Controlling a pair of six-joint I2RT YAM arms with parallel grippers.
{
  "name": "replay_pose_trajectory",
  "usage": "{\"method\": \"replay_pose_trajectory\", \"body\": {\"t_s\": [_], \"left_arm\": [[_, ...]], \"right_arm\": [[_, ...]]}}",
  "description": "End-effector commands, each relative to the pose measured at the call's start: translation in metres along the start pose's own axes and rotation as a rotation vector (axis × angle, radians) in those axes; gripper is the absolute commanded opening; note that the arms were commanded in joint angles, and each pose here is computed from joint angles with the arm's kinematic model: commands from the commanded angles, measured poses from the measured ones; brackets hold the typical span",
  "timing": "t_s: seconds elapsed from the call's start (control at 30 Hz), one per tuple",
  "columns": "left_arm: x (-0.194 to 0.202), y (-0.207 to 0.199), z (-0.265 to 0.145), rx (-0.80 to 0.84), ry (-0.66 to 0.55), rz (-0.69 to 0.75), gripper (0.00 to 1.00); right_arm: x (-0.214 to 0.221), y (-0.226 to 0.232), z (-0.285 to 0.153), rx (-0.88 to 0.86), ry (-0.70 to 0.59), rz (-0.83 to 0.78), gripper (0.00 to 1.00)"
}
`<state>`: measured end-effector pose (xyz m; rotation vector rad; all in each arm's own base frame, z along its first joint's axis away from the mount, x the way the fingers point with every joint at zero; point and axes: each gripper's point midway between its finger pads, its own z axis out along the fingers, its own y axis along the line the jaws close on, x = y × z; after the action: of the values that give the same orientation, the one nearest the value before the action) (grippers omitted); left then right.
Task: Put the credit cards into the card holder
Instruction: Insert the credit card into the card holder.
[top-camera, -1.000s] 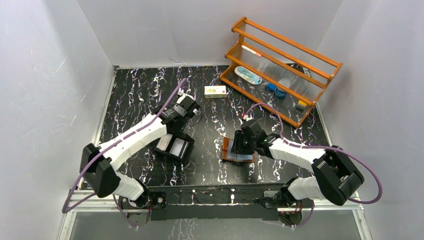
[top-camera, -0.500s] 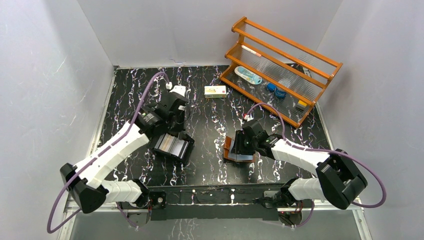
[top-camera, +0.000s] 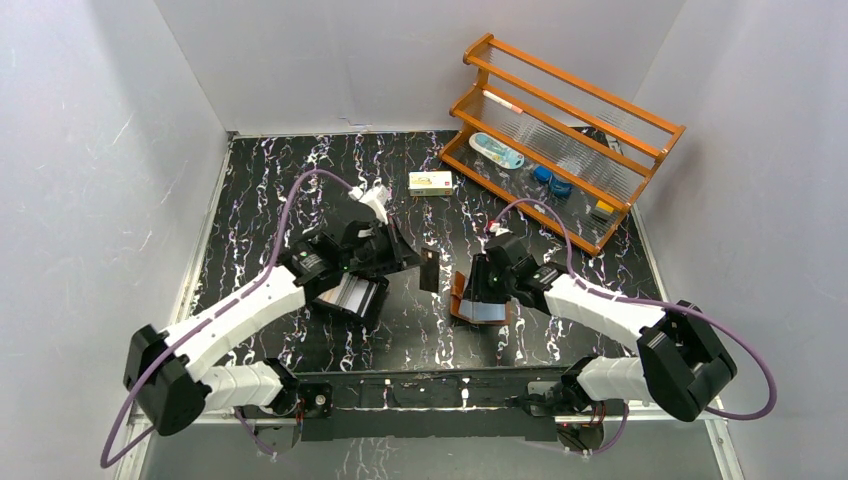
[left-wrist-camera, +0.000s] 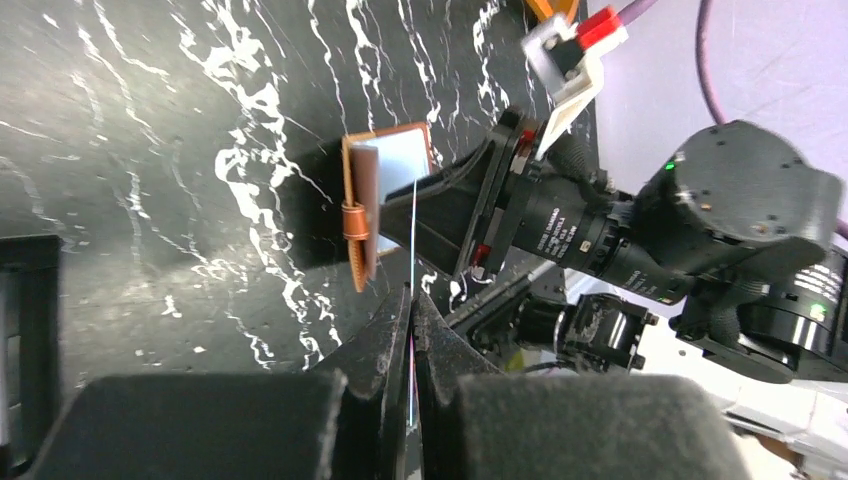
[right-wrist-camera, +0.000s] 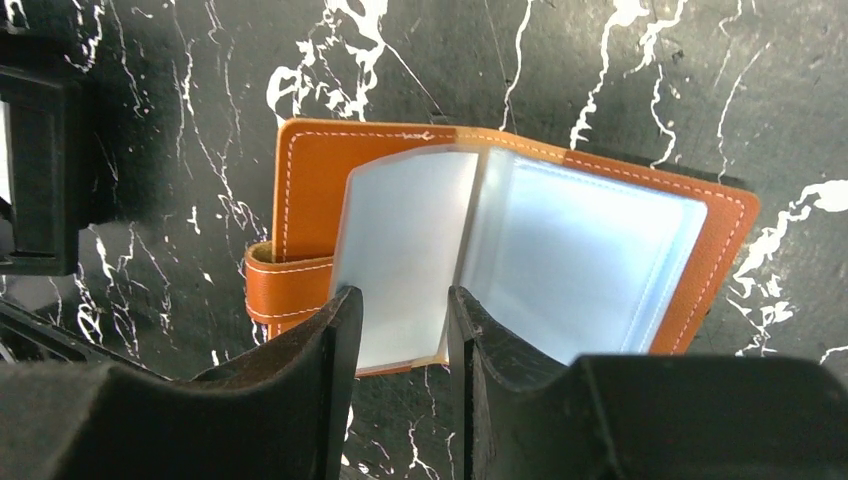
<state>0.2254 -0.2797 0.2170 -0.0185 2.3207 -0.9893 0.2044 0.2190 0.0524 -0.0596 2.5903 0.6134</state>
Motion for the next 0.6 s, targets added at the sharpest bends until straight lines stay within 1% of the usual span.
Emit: {"method": "replay_pose_trajectory", "body": {"t_s": [0.0,0.07,0.2,0.33,0.57], "left_arm": [[0.013,-0.032,0.017,0.184,0.078,-0.091,0.00],[0.019,-0.029,0.021,0.189,0.098,-0.095,0.00],[0.027,-0.019,0.028,0.188,0.093,-0.130,0.00],[0.040,-0.014,0.038,0.223,0.113,-0.177,0.00],[0.060,0.002,0.067,0.222,0.147,-0.188,0.00]], "right_arm": [[-0.027,0.015,-0.002,-0.042,-0.058,-0.006,0.44],[-0.033,0.015,-0.001,-0.046,-0.066,-0.005,0.43],[-0.040,0.015,0.006,-0.044,-0.056,-0.029,0.42],[-0.037,0.015,0.015,-0.041,-0.022,-0.028,0.41],[-0.035,0.013,0.024,-0.028,0.009,-0.012,0.41]]}}
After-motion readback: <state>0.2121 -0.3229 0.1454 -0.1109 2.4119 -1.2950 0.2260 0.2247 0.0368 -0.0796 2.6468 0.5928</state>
